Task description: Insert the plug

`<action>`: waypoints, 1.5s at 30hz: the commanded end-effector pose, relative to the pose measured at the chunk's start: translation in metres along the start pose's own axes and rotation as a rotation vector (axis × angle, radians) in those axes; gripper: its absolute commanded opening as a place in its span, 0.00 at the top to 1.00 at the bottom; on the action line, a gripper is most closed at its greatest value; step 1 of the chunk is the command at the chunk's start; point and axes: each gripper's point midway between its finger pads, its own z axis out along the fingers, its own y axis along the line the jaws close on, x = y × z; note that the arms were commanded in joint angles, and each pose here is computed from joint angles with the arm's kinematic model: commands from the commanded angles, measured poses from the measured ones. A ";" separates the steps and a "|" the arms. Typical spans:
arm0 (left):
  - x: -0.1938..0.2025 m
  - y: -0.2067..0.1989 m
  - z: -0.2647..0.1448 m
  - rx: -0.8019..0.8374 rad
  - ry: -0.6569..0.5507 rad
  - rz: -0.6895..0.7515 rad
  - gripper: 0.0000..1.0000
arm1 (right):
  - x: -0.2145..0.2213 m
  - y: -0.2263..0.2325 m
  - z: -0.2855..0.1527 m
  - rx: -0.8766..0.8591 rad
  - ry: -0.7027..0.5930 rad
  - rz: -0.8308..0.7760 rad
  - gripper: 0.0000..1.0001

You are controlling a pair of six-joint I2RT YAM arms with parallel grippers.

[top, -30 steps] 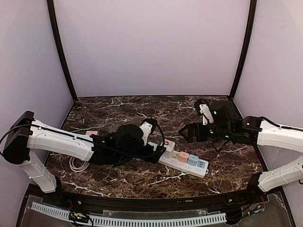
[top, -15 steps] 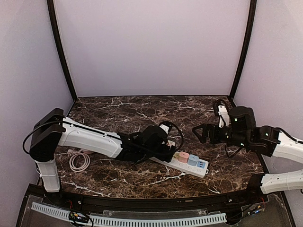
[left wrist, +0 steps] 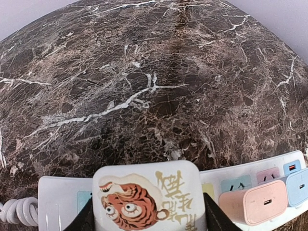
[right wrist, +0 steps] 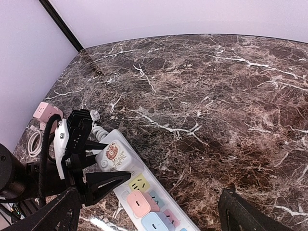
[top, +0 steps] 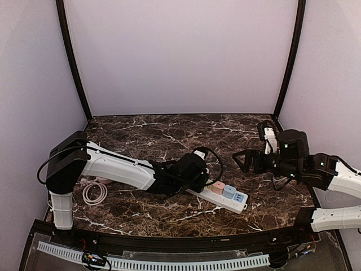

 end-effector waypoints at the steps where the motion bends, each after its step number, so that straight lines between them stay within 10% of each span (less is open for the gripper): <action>1: 0.003 0.017 0.001 -0.086 0.013 0.027 0.61 | 0.004 -0.004 -0.002 0.004 -0.001 -0.008 0.01; 35: -0.016 0.314 -0.011 -0.374 -0.031 -0.259 0.59 | 0.014 -0.001 0.010 -0.013 0.030 -0.015 0.01; 45: -0.009 0.347 -0.020 -0.408 -0.014 -0.255 0.47 | 0.011 0.002 0.021 -0.004 0.027 -0.024 0.02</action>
